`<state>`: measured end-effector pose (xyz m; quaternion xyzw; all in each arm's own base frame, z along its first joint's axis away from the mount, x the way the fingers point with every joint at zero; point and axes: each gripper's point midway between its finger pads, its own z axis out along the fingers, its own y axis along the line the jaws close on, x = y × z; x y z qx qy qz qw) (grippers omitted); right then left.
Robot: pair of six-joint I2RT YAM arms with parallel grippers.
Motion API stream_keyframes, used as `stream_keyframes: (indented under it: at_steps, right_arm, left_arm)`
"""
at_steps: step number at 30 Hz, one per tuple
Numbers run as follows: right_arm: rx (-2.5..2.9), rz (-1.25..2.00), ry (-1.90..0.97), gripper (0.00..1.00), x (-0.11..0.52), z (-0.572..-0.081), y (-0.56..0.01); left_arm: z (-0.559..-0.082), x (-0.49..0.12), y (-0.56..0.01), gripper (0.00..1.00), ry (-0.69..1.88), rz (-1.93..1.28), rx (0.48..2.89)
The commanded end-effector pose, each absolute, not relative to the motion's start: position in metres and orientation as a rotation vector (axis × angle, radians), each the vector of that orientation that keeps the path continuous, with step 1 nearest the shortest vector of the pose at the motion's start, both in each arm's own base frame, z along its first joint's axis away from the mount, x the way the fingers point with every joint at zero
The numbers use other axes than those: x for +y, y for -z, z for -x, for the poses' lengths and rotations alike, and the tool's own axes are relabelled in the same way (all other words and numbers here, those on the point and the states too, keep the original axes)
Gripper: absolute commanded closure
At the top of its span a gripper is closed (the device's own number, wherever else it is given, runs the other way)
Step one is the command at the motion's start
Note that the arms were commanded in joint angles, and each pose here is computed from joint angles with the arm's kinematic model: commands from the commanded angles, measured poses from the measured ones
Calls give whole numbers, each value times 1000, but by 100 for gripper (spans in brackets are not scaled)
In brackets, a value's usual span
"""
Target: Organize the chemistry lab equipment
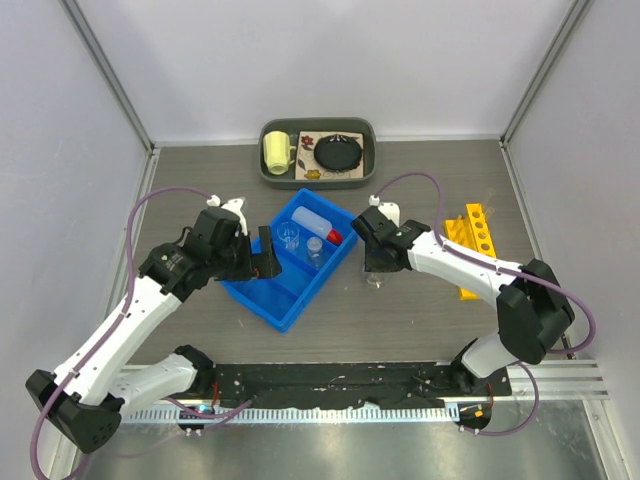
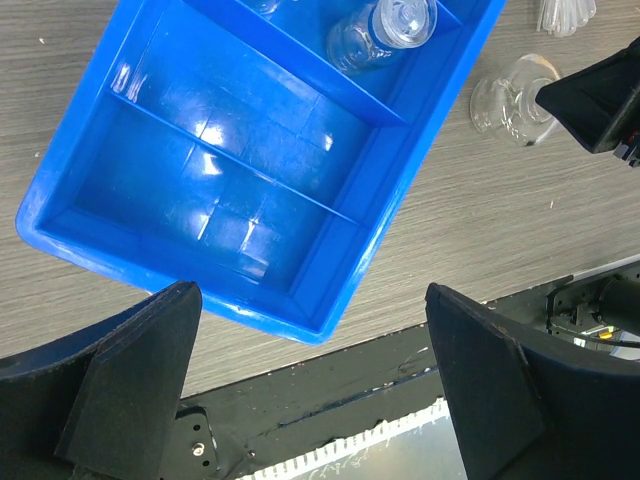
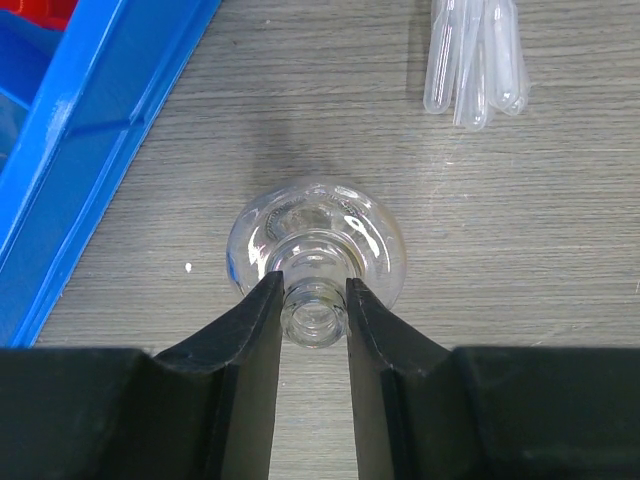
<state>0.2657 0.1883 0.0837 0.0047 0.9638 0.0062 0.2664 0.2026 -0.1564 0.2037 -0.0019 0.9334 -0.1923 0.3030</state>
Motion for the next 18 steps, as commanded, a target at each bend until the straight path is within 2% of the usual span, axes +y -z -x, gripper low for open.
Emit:
stream_keyframes:
  at_steps: [1,2,3,12,18]
  right_arm:
    - [2584,-20,5,87,186,-271,-86]
    - [2577,-27,2,96,187,-273,-90]
    - [2580,-22,14,99,184,-271,-93]
    - [2501,31,40,99,191,-271,-152]
    - [2449,113,-26,99,231,-265,-194]
  left_arm:
    - [-213,-159,-222,0,535,-2,2400]
    - [-212,-159,-222,0,538,-2,2399]
    - [-212,-159,-223,0,536,-3,2395]
    - [-202,-153,-231,0,561,5,2363]
    - [-193,-147,-238,0,578,22,2335]
